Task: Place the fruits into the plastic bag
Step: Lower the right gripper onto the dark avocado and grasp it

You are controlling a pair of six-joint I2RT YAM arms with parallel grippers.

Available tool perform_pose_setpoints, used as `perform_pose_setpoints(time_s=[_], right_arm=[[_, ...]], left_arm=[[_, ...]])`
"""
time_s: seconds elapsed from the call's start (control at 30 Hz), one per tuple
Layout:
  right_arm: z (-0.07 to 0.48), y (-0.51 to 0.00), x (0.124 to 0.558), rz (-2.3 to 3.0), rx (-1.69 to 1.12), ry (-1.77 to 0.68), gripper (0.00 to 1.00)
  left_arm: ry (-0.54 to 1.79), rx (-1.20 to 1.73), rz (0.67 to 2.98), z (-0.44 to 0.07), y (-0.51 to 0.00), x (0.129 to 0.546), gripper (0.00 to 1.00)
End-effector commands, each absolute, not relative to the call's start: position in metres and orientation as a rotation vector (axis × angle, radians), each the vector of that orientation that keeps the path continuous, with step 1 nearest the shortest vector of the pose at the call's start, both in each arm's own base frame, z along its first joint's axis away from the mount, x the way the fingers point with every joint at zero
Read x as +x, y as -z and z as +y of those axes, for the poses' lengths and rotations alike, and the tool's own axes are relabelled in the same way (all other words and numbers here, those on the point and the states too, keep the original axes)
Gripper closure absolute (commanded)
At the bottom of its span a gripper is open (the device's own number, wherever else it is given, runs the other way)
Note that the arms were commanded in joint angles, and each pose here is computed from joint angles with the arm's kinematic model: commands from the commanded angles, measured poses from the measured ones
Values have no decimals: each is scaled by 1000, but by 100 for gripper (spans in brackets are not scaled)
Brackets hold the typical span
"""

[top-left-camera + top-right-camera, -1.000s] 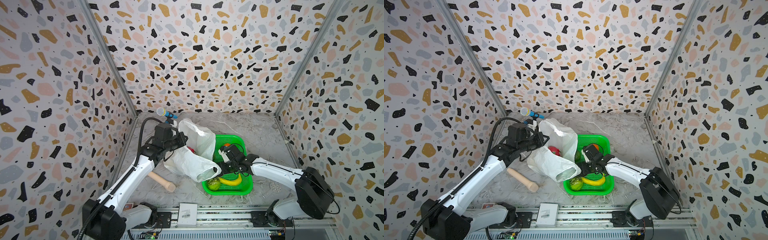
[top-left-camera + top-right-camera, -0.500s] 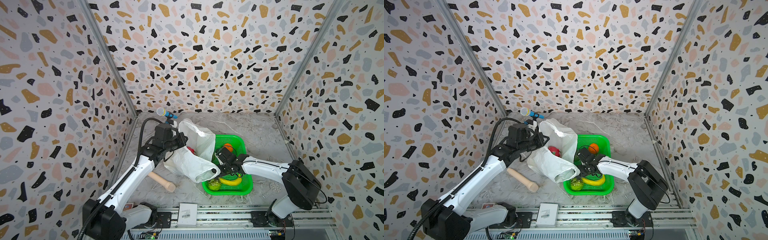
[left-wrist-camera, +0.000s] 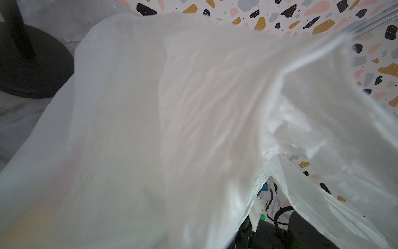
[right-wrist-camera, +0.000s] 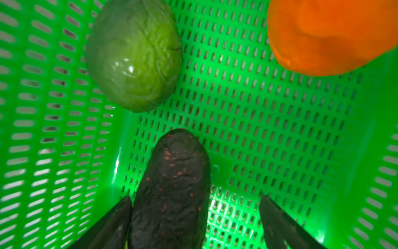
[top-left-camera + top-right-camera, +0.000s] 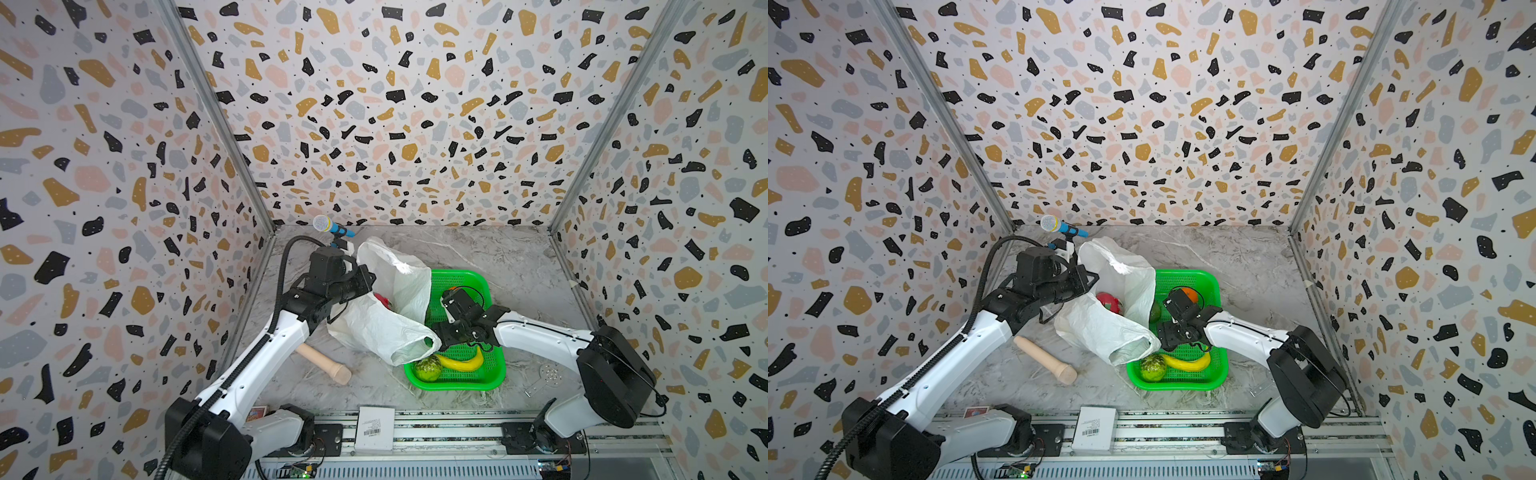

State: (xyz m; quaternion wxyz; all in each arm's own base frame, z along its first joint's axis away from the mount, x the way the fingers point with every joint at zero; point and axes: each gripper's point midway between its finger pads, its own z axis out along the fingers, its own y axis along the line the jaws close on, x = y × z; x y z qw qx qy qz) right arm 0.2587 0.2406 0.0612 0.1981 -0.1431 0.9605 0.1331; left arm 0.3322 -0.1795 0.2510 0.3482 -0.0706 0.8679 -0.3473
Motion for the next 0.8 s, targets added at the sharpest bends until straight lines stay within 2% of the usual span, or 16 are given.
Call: perform_pose_setpoints(time_s=[0.0, 0.3, 0.37, 0.5, 0.57, 0.77], right_arm=[[247, -60, 256, 2691, -413, -407, 11], [259, -50, 254, 2698, -422, -455, 35], [260, -50, 254, 2696, -425, -461, 44], [256, -48, 253, 2698, -407, -454, 51], [251, -47, 253, 2693, -389, -450, 58], [231, -82, 265, 2567, -261, -452, 61]], left_arm=[[909, -175, 2229, -179, -255, 334, 100], [905, -173, 2230, -179, -256, 334, 100], [905, -174, 2230, -179, -256, 334, 100], [904, -175, 2234, -179, -254, 333, 100], [902, -175, 2236, -179, -253, 333, 100], [901, -174, 2232, -178, -253, 331, 100]])
